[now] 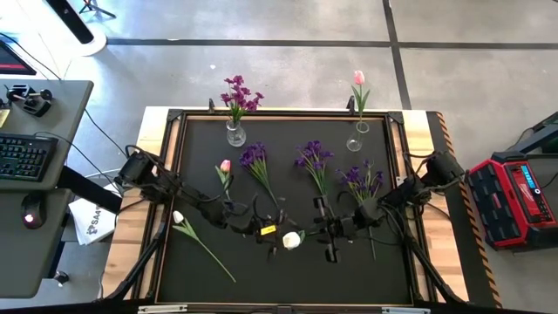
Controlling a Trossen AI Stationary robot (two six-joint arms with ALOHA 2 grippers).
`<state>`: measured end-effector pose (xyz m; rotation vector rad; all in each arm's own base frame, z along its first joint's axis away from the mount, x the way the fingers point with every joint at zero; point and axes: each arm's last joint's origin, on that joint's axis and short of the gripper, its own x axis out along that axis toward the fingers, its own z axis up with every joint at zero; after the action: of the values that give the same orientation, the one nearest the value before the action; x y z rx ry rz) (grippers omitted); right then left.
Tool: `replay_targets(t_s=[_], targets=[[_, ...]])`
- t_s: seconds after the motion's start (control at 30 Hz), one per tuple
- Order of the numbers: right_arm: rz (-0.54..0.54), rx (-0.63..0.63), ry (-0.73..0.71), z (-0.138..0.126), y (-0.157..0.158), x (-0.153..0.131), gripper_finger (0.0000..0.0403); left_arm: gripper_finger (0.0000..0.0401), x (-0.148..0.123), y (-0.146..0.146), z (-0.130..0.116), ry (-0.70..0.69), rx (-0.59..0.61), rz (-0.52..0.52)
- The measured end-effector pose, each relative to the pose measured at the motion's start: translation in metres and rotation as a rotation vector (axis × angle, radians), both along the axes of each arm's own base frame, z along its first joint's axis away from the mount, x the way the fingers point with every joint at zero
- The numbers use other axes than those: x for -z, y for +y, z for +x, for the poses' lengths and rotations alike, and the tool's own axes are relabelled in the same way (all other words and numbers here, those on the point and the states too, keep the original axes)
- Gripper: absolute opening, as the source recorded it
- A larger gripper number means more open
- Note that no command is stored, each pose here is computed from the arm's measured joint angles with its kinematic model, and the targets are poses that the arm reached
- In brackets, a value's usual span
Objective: Sort flowers into vase by color
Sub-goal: Put the right white flowers into the right transparent vase
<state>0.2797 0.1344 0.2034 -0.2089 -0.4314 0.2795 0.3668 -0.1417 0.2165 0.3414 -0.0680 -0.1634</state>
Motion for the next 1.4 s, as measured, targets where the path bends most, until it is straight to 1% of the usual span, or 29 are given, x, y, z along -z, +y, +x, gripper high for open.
replay_targets(t_s=[0.07, 0.13, 0.23, 0.33, 0.57, 0.63, 0.87, 0.93, 1.07, 1.17, 1.23, 1.33, 1.4], targets=[[0.002, 0.002, -0.002, 0.0, 0.0, -0.001, 0.0, 0.0137, -0.002, 0.003, 0.002, -0.006, 0.026, -0.022], [0.002, 0.002, -0.007, 0.0, 0.0, -0.001, 0.0, 0.0148, -0.003, 0.005, 0.005, -0.007, 0.039, -0.037], [-0.001, 0.003, -0.011, 0.0, 0.0, -0.001, 0.0, 0.0143, -0.004, 0.006, 0.006, -0.015, 0.039, -0.024], [-0.001, 0.0, -0.011, 0.0, 0.0, -0.002, 0.0, 0.0113, -0.005, 0.005, 0.006, -0.036, 0.032, -0.006], [-0.001, -0.001, -0.01, 0.0, 0.0, -0.002, 0.0, 0.0021, -0.007, 0.007, 0.006, -0.053, 0.024, -0.001], [0.0, 0.002, -0.008, 0.0, 0.0, -0.002, 0.0, 0.0007, -0.007, 0.007, 0.007, -0.054, 0.026, 0.0], [0.003, -0.001, 0.012, 0.001, 0.0, 0.0, 0.0, 0.0002, -0.006, 0.002, 0.005, -0.046, 0.009, 0.037], [0.002, -0.001, 0.015, 0.001, 0.0, 0.0, 0.0, 0.0001, -0.005, 0.0, 0.004, -0.039, -0.015, 0.045], [0.007, -0.004, 0.026, 0.001, 0.001, 0.001, 0.0, 0.0001, -0.005, -0.006, 0.001, -0.037, -0.079, 0.101], [0.032, -0.016, 0.05, 0.001, 0.002, 0.003, 0.0, 0.0001, -0.003, -0.009, 0.0, -0.022, -0.126, 0.138], [0.043, 0.0, 0.06, 0.0, 0.003, 0.003, 0.0002, 0.0001, -0.002, -0.011, -0.002, -0.011, -0.154, 0.151], [0.059, 0.05, 0.083, -0.001, 0.007, 0.005, 0.002, 0.0, 0.0, -0.013, -0.003, 0.01, -0.18, 0.176], [0.061, 0.084, 0.098, -0.003, 0.009, 0.006, 0.0046, 0.0, 0.001, -0.015, -0.004, 0.022, -0.199, 0.193]])
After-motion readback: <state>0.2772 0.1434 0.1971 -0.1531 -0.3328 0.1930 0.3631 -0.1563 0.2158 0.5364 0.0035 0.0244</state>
